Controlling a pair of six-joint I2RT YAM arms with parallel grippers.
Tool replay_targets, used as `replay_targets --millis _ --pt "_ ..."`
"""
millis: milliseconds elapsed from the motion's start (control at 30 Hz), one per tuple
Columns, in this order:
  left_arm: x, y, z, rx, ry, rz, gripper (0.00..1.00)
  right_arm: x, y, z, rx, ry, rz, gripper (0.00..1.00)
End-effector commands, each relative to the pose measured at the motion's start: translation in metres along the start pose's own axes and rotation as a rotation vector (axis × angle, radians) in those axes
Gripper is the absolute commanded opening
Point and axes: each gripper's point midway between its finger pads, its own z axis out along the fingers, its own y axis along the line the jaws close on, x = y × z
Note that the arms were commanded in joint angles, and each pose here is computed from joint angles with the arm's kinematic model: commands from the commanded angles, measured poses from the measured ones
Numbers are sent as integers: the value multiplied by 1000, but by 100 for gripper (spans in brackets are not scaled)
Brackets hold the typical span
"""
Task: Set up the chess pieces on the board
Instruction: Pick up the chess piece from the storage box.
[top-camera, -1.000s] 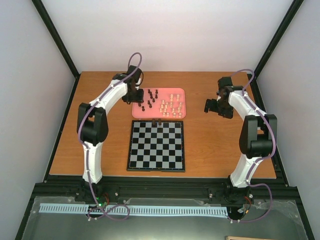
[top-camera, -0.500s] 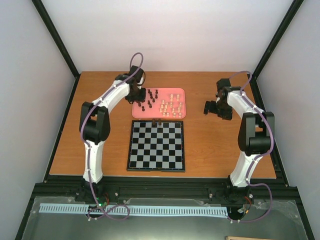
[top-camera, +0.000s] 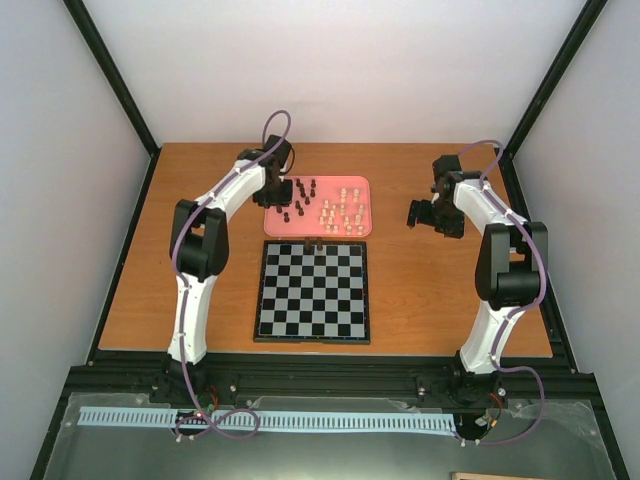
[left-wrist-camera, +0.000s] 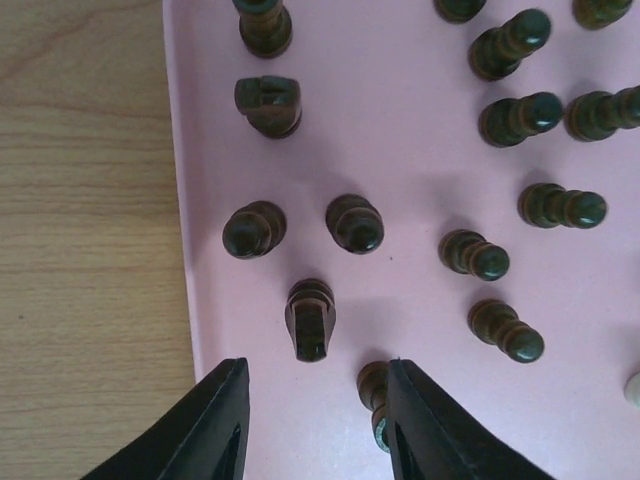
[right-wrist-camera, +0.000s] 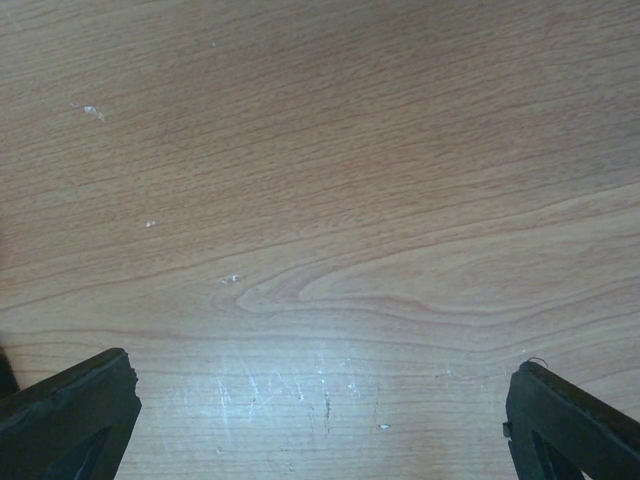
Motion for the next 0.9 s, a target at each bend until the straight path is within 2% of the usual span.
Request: replay_targets --millis 0,867 --pt "0 1 7 -23 15 -21 40 -3 3 0 -2 4 -11 100" --pt "-10 -1 27 -33 8 -26 32 0 2 3 0 14 -7 100"
